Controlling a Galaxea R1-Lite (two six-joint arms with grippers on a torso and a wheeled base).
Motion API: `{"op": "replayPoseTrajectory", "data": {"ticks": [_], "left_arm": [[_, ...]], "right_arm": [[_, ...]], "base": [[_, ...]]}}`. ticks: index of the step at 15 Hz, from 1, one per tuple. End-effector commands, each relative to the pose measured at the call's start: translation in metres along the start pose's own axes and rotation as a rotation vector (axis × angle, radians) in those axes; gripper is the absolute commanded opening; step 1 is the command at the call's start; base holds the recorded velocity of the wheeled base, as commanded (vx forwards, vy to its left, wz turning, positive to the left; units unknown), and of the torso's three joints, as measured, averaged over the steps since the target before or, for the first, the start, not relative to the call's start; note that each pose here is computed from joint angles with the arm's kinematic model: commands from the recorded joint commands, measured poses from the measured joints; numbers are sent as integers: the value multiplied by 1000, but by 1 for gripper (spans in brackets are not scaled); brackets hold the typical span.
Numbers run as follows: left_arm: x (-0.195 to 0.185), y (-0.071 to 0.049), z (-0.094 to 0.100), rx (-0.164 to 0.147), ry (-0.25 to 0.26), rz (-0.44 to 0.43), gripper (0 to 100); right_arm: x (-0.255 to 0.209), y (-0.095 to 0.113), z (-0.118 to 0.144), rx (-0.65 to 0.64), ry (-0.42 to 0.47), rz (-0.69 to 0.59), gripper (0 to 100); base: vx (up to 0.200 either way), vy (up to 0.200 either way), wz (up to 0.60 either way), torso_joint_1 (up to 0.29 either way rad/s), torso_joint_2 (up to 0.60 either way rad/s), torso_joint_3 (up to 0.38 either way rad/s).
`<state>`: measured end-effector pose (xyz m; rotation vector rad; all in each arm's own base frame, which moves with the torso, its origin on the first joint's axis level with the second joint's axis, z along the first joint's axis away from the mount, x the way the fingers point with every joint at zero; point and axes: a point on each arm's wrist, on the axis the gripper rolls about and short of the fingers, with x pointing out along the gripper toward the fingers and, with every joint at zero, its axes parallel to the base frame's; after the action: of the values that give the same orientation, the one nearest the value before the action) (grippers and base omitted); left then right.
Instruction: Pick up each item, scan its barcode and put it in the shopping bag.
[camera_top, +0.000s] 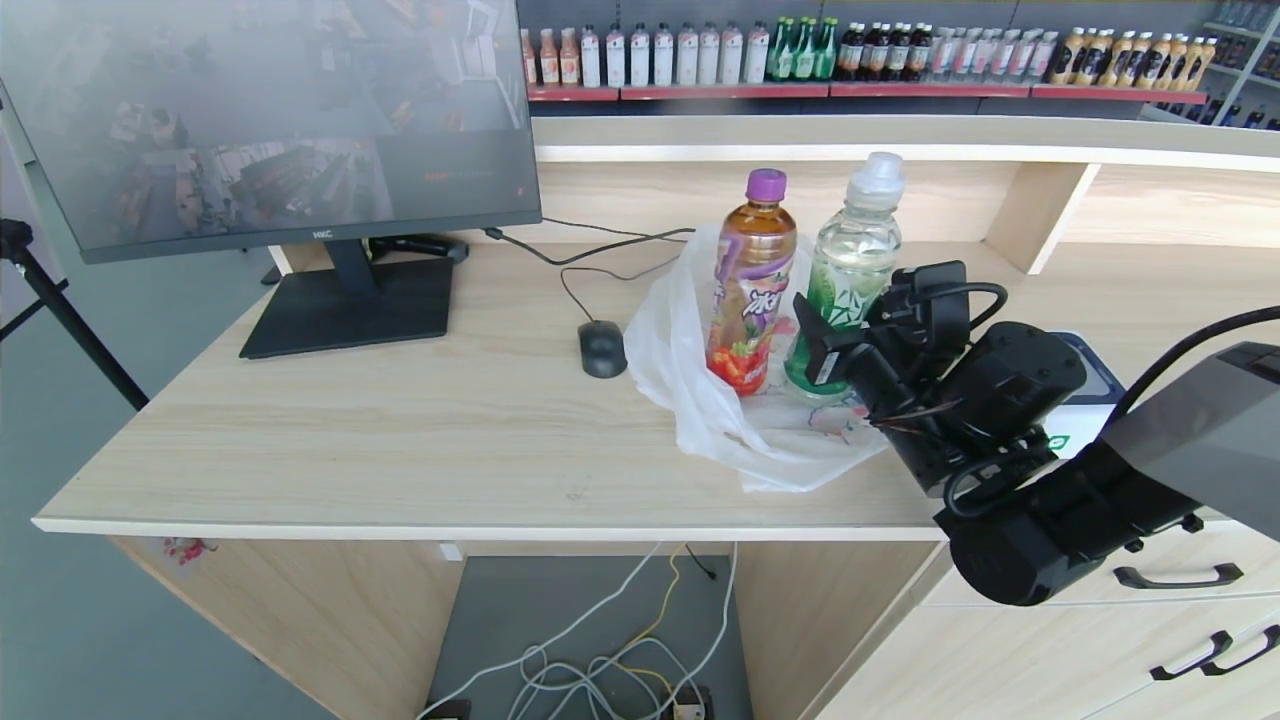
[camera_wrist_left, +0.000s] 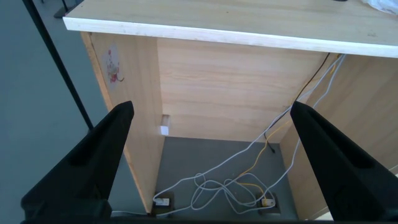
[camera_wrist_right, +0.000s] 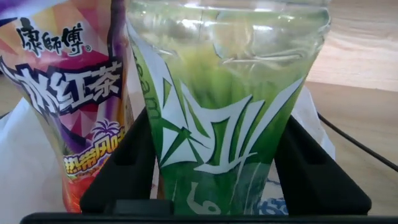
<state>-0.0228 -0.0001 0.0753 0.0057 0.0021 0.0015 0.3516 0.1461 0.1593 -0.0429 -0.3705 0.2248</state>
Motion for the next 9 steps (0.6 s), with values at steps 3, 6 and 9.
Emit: {"op": "replayPoseTrajectory", "data": {"ticks": [3,6,9], "left_arm": [[0,0,0,0,-1,2,100],[0,0,0,0,-1,2,100],[0,0,0,0,-1,0,100]], "right_arm": [[0,0,-1,1,1,1,100],[0,0,0,4,0,0,100],[0,0,0,7,0,-1,100]], "base": [[0,0,0,0,0,0],[0,0,0,0,0,0],[0,0,0,0,0,0]]}}
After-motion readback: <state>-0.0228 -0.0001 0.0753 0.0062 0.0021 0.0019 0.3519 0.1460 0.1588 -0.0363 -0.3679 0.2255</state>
